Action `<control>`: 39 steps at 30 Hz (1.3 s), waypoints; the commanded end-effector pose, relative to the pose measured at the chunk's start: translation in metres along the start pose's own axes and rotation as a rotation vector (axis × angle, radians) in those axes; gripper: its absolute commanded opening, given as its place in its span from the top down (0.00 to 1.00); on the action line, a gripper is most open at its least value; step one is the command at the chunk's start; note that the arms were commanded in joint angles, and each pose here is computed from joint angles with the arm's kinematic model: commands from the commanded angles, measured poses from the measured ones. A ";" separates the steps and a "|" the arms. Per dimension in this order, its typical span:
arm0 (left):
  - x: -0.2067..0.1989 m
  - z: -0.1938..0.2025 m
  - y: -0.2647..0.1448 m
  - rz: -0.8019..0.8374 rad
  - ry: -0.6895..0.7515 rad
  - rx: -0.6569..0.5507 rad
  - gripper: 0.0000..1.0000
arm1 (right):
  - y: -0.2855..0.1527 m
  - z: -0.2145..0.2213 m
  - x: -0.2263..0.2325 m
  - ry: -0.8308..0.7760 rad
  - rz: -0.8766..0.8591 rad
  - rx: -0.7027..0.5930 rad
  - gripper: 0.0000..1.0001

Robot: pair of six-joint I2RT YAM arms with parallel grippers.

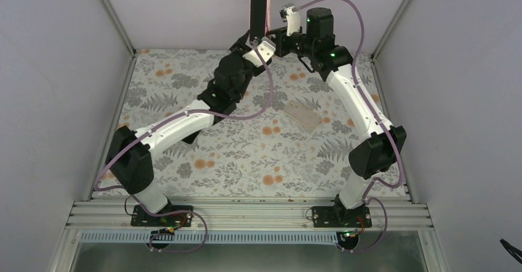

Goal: Take the phone out of the phone case
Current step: Remove the phone case from the phone.

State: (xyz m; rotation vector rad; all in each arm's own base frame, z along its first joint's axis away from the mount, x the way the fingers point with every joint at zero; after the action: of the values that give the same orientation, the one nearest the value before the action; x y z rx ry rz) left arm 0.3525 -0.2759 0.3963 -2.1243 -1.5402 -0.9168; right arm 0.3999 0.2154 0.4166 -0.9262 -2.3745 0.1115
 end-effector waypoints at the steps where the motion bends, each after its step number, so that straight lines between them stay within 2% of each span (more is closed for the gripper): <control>1: 0.039 -0.011 -0.011 -0.409 0.074 -0.028 0.34 | 0.002 0.005 0.013 -0.029 -0.086 0.042 0.97; 3: 0.027 -0.014 -0.013 -0.442 0.125 -0.060 0.42 | 0.006 0.010 0.012 -0.019 -0.103 0.067 0.97; 6: 0.015 -0.006 -0.011 -0.508 0.182 -0.029 0.62 | 0.007 0.013 0.013 -0.012 -0.127 0.088 0.97; 8: 0.012 0.000 -0.007 -0.543 0.207 -0.003 0.71 | 0.005 0.014 0.016 -0.018 -0.149 0.095 0.97; 11: 0.010 0.005 -0.003 -0.597 0.241 0.015 0.77 | -0.001 0.016 0.021 -0.029 -0.179 0.105 0.97; 17: 0.008 0.002 0.009 -0.637 0.254 0.045 0.78 | -0.006 0.024 0.026 -0.041 -0.226 0.130 0.97; 22: 0.005 0.000 0.015 -0.630 0.262 0.051 0.97 | -0.011 0.024 0.029 -0.050 -0.228 0.125 0.97; 25: 0.005 -0.004 0.012 -0.626 0.246 0.040 0.98 | -0.009 0.023 0.022 -0.058 -0.174 0.107 0.97; 31: 0.012 -0.013 -0.005 -0.548 0.201 0.008 0.98 | -0.008 0.014 -0.018 -0.076 0.100 0.038 0.97; 35: 0.009 -0.014 -0.018 -0.329 0.166 -0.024 0.98 | -0.020 0.007 -0.041 -0.125 0.320 -0.007 0.97; 36: 0.001 -0.010 -0.021 -0.233 0.197 -0.010 0.98 | -0.024 0.006 -0.048 -0.132 0.366 -0.006 0.97; 39: -0.010 0.004 -0.037 -0.085 0.283 0.023 0.98 | -0.038 0.011 -0.070 -0.150 0.449 0.031 0.97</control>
State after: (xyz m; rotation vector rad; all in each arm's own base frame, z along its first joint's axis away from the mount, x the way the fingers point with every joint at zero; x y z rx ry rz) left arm 0.3363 -0.2823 0.3813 -1.6956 -1.6491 -1.2231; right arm 0.4173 0.1821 0.3898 -1.2520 -2.3236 0.2497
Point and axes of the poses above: each gripper's point midway between its finger pads, its own y axis out along the fingers, its own x axis along the line the jaws close on, z = x × y, the point moved 8 cm from there along -y, back along the fingers, and after that the axes turned 15 degrees about y, right-handed, at the moved point
